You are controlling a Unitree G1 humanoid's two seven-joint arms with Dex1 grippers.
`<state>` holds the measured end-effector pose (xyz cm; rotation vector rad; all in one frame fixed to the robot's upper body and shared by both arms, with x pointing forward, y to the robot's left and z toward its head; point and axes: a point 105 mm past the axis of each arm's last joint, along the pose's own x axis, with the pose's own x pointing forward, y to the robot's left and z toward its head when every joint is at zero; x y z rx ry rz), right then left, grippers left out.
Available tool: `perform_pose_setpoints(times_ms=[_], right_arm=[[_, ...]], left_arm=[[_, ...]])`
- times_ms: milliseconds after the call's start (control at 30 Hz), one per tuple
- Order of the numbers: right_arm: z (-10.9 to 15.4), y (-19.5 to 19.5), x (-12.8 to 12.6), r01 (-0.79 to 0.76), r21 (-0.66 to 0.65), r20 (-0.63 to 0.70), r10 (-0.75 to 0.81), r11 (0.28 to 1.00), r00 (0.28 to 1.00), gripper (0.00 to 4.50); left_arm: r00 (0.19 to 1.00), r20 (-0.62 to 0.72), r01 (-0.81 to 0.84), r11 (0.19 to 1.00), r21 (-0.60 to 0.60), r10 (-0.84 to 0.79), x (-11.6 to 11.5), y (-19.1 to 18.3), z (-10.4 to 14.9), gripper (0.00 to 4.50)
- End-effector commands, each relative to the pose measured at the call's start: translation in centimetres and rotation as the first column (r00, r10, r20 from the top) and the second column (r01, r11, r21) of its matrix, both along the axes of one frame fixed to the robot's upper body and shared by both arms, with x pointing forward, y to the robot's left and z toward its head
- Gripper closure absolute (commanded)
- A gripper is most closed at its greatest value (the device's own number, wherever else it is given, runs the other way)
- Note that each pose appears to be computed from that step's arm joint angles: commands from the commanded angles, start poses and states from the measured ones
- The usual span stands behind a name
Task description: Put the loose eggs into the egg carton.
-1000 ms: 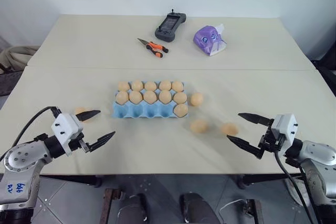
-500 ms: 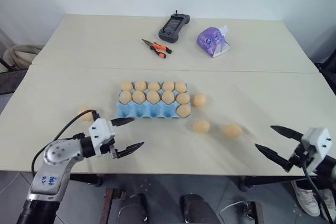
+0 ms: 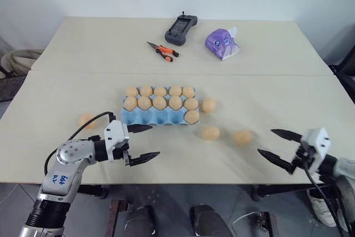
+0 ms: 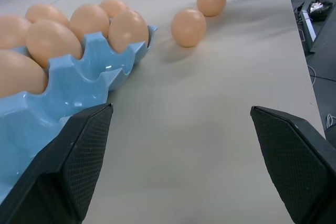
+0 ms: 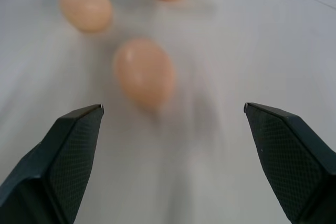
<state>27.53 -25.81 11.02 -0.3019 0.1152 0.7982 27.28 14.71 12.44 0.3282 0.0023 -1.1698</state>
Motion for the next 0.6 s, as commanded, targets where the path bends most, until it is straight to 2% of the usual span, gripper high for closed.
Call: perform_pose_setpoints(times_ms=[33, 200, 300, 500, 567, 600], right_arm=[[-0.3, 1.0, 1.3, -0.043, -0.008, -0.019, 0.043, 0.999, 0.999, 0.00], [-1.1, 2.3, 2.6, -0.095, -0.019, -0.042, 0.094, 0.995, 0.995, 0.00], [-1.4, 2.6, 3.4, -0.091, -0.020, -0.034, 0.091, 0.996, 0.995, 0.53], [-1.1, 3.2, 4.1, -0.110, -0.018, 0.009, 0.110, 0.994, 0.994, 2.59], [0.0, 3.8, 4.2, -0.139, -0.002, 0.039, 0.139, 0.990, 0.990, 3.03], [0.6, 4.2, 4.2, -0.157, 0.004, 0.054, 0.156, 0.988, 0.986, 3.03]], left_arm=[[0.999, 0.038, -0.036, 0.999, -0.017, 0.037, 0.0, 0.4, 1.0, 0.03], [0.996, 0.028, -0.083, 0.996, -0.033, 0.084, -0.8, 1.0, 0.7, 0.03], [0.994, 0.033, -0.104, 0.994, -0.041, 0.106, -1.0, 1.1, 0.8, 0.00], [0.990, 0.052, -0.130, 0.989, -0.069, 0.134, -0.7, 1.2, 1.3, 0.00], [0.989, 0.056, -0.130, 0.987, -0.090, 0.135, -0.6, 1.1, 1.6, 0.00], [0.989, 0.058, -0.128, 0.987, -0.099, 0.134, -0.5, 1.1, 1.8, 0.00]])
